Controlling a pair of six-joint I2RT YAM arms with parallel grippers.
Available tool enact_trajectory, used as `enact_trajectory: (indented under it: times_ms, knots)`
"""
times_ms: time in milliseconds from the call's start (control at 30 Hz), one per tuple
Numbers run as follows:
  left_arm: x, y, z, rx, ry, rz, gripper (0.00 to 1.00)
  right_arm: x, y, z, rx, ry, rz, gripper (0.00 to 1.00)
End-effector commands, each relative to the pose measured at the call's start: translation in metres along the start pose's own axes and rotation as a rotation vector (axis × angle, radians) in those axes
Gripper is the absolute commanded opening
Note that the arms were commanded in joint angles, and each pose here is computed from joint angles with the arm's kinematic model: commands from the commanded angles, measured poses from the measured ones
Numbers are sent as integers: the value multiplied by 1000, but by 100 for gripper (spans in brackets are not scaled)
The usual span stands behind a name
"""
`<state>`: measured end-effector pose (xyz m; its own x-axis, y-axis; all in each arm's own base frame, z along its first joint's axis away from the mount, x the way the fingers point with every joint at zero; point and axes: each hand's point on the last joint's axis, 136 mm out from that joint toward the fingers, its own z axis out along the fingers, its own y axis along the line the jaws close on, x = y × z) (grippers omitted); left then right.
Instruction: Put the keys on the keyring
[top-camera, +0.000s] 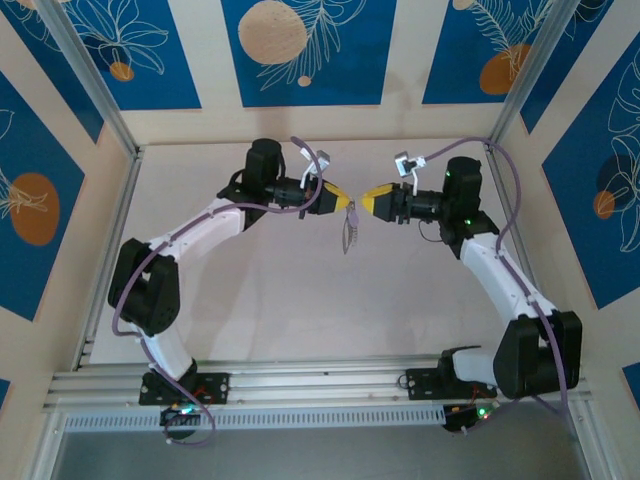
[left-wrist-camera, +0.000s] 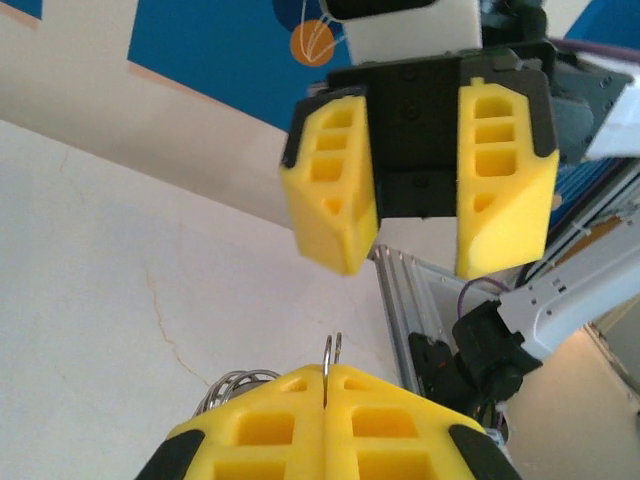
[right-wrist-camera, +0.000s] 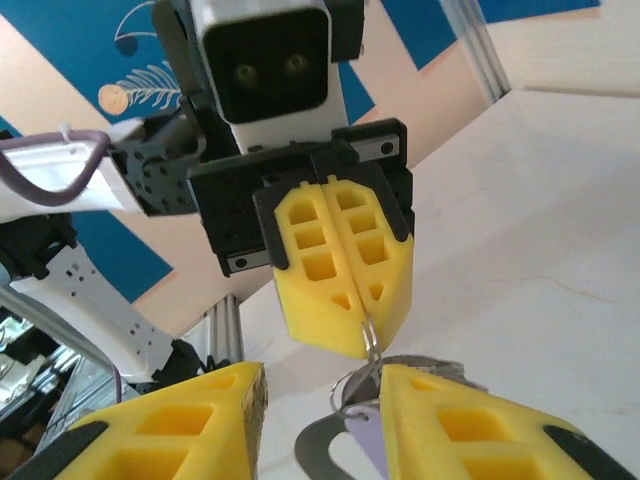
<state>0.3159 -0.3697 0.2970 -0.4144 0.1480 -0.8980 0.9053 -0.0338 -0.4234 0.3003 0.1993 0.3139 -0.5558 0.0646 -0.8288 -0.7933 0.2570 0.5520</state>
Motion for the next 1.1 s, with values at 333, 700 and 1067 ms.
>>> enact_trajectory:
  times_ms: [333,700,1067]
  knots:
    - [-45,-41,-14,52,-207,94,0,20,15,3,5,-72,-6,48]
    - [-45,-48,-14,72,-225,80,0,17,20,18,-31,-51,-30,49]
    - [-43,-54,-10,90,-217,80,0,14,12,25,-27,-51,-31,48]
